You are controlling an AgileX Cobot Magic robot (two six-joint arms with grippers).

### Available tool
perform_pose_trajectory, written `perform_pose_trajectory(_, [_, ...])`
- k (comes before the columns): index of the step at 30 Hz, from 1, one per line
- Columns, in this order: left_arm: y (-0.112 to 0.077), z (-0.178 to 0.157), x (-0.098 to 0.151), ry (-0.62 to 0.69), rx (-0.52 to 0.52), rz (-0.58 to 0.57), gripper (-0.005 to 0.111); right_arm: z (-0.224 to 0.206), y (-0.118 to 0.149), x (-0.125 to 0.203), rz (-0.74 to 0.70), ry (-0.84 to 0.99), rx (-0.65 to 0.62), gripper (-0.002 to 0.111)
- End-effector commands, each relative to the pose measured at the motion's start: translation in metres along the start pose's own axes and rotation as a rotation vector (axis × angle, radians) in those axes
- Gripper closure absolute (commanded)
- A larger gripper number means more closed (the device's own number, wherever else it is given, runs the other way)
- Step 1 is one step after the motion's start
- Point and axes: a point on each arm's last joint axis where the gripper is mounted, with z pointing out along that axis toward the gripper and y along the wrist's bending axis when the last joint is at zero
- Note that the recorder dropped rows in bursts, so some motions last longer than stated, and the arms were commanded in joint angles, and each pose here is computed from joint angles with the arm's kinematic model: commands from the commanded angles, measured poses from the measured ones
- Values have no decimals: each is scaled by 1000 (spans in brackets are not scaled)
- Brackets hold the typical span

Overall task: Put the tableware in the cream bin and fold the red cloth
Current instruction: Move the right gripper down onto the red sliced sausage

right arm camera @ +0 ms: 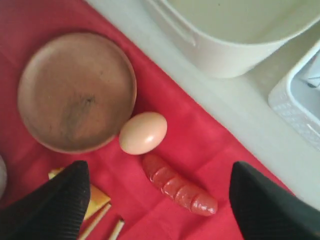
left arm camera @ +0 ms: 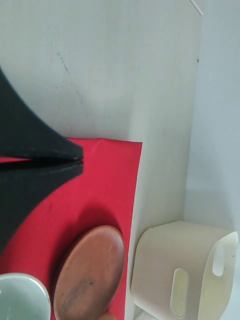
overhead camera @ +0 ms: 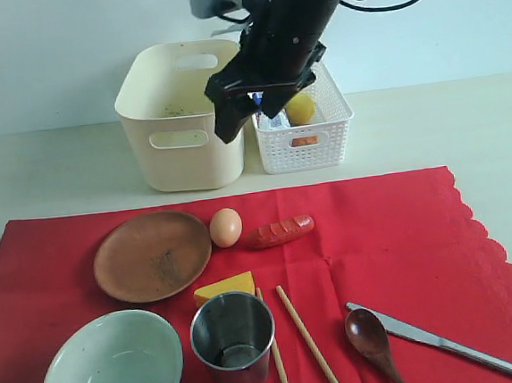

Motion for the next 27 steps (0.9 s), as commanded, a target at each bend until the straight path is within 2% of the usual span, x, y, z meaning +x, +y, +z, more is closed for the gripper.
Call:
perform_pose_trajectory(1, [0,0,0,-13,0,1,107,-3,12,2,-169,90,108,35])
perform_pose_trajectory(10, [0,0,0,-13,0,1,107,11,12,4,-400,129,82,35])
perform_pose_trajectory(16, [0,0,0,-13,0,1,107,50,4,10,-493,210,38,35])
perform_pose_trajectory(22, [0,0,0,-13,0,1,107,88,-12,22,-563,338,71,35])
perform_pose_trajectory(27, [0,0,0,-13,0,1,107,115,-15,30,-644,382,7,35])
